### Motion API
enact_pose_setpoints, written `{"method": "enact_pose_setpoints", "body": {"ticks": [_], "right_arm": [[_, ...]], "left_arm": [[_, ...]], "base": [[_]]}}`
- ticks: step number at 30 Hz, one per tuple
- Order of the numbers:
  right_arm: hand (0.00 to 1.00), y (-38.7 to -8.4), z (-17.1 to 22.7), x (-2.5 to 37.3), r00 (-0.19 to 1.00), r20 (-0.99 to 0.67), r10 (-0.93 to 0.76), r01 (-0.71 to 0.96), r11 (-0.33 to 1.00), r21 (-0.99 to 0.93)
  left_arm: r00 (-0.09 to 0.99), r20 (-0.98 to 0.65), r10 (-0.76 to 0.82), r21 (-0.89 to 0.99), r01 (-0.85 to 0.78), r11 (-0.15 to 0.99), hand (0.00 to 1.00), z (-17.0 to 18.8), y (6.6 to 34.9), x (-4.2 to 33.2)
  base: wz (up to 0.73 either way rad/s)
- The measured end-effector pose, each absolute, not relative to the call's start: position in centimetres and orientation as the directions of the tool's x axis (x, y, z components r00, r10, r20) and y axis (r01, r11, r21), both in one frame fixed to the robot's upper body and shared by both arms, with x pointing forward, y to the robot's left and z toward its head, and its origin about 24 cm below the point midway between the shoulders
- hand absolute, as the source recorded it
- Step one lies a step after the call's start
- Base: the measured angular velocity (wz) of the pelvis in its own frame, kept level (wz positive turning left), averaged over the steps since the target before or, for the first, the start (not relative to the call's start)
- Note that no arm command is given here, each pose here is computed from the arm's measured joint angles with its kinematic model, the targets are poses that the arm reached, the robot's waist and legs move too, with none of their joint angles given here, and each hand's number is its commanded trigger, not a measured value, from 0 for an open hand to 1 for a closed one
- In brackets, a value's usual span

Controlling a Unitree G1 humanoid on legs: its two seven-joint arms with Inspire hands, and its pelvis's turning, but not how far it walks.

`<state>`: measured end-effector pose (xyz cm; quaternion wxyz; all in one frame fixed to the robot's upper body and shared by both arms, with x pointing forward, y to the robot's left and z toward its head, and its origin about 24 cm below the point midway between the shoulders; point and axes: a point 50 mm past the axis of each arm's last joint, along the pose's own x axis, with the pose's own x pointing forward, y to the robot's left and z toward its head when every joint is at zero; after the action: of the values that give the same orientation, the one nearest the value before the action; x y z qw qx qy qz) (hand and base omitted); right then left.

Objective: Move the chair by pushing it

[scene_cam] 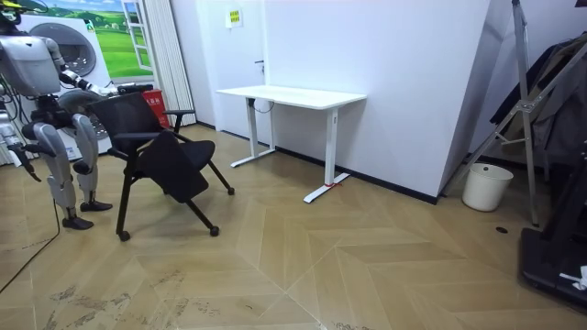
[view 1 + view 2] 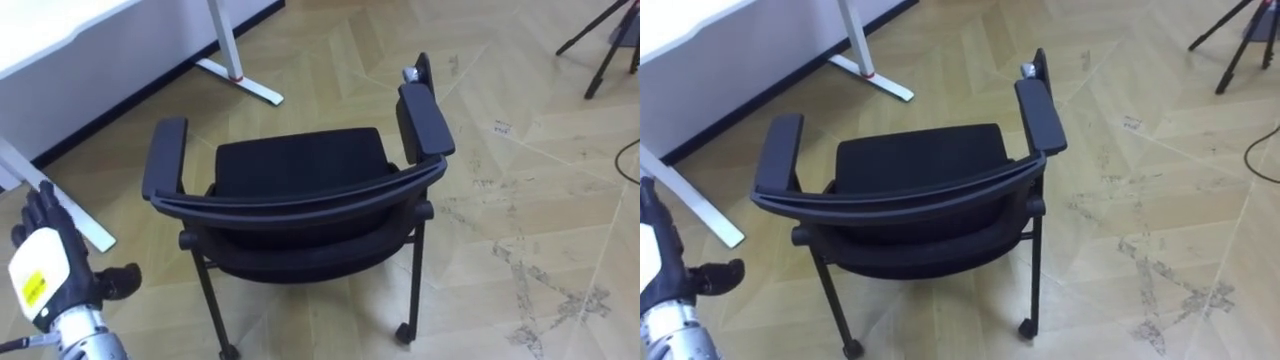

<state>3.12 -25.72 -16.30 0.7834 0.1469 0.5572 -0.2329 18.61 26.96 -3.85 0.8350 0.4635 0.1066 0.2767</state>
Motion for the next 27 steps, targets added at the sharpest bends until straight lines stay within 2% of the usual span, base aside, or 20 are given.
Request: {"method": "enact_pose_setpoints", "body": {"ticks": [6,14,27], "right_arm": [[0.0,-25.6,-16.3,3.3,0.279,-0.943,-0.18,0.524,0.852,-0.008],[0.0,-27.0,-16.0,2.8,0.259,-0.946,-0.197,0.522,0.853,-0.034],[0.0,-26.8,-16.1,2.6,0.245,-0.95,-0.192,0.54,0.841,-0.031]], "left_arm": [[0.855,0.185,0.485,0.843,-0.392,0.37,0.0,-1.8,26.4,19.8],[0.87,0.338,0.359,0.84,-0.45,0.301,0.0,1.5,25.5,20.8],[0.885,0.348,0.308,0.846,-0.438,0.303,0.0,1.9,24.7,21.2]], "base": [[0.03],[0.0],[0.0]]}}
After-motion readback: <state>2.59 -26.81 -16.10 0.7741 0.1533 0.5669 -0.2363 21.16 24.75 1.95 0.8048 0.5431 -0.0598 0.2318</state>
